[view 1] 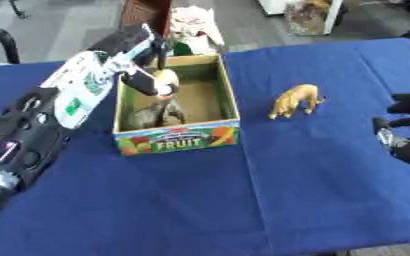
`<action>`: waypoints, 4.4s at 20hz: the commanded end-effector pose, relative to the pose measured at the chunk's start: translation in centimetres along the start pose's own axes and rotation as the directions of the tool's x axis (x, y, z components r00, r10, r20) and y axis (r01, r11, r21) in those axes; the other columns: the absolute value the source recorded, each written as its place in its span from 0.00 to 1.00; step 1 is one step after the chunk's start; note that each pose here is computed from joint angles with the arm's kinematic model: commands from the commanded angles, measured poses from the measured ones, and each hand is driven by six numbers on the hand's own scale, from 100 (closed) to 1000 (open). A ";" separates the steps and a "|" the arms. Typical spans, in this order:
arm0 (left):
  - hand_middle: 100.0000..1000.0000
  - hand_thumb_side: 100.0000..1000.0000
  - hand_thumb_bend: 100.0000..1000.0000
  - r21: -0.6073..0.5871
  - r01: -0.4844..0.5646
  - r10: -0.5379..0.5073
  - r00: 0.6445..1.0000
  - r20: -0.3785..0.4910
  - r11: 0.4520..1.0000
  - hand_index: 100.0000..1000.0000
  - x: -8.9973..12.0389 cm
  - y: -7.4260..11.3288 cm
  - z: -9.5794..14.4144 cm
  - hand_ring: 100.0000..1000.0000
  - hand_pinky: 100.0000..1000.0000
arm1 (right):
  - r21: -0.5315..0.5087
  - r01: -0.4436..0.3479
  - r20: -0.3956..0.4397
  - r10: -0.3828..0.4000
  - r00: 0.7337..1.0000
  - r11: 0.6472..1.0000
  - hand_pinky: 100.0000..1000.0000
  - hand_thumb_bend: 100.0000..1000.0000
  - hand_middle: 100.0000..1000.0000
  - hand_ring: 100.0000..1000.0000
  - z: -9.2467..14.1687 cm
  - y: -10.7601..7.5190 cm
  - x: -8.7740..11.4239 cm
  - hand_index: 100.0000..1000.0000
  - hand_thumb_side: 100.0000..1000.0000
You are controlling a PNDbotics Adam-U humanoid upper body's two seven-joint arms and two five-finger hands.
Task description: Pick up objects on the table and place them in the box.
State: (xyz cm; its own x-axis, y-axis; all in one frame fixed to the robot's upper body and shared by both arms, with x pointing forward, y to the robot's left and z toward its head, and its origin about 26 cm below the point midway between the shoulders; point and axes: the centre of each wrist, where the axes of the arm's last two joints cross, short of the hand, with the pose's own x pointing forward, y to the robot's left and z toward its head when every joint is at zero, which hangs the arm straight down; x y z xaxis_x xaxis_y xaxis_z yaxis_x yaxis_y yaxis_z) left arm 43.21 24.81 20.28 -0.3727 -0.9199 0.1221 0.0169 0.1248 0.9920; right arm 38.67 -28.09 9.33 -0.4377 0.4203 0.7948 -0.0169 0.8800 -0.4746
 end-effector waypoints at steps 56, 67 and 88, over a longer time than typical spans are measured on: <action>0.38 0.08 0.80 0.518 -0.626 0.706 0.705 0.059 0.583 0.55 -1.6 -1.6 12.8 0.39 0.40 | 0.370 -0.598 0.179 0.578 0.796 0.711 0.66 0.35 0.70 0.80 -9.8 -6.1 -2.2 0.77 0.00; 0.38 0.08 0.80 0.511 -0.637 0.714 0.698 0.064 0.577 0.56 -1.3 -1.8 12.8 0.39 0.40 | 0.365 -0.639 0.170 0.626 0.761 0.677 0.66 0.35 0.69 0.79 -9.5 -3.5 -3.5 0.77 0.00; 0.38 0.08 0.80 0.504 -0.642 0.719 0.693 0.058 0.578 0.56 -1.3 -2.0 12.8 0.39 0.40 | 0.376 -0.657 0.169 0.649 0.742 0.653 0.53 0.31 0.56 0.66 -9.5 -2.7 -3.9 0.66 0.00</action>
State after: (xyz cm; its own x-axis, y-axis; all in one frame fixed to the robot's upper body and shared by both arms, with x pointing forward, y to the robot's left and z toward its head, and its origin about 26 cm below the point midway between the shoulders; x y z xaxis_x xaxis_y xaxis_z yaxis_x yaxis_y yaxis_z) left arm 31.95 30.38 16.89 -0.2773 -0.5202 0.8078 -0.2099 0.8532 0.4774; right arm 48.48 -29.75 9.63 -0.4811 0.8428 0.2414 -0.0880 0.2275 -0.9698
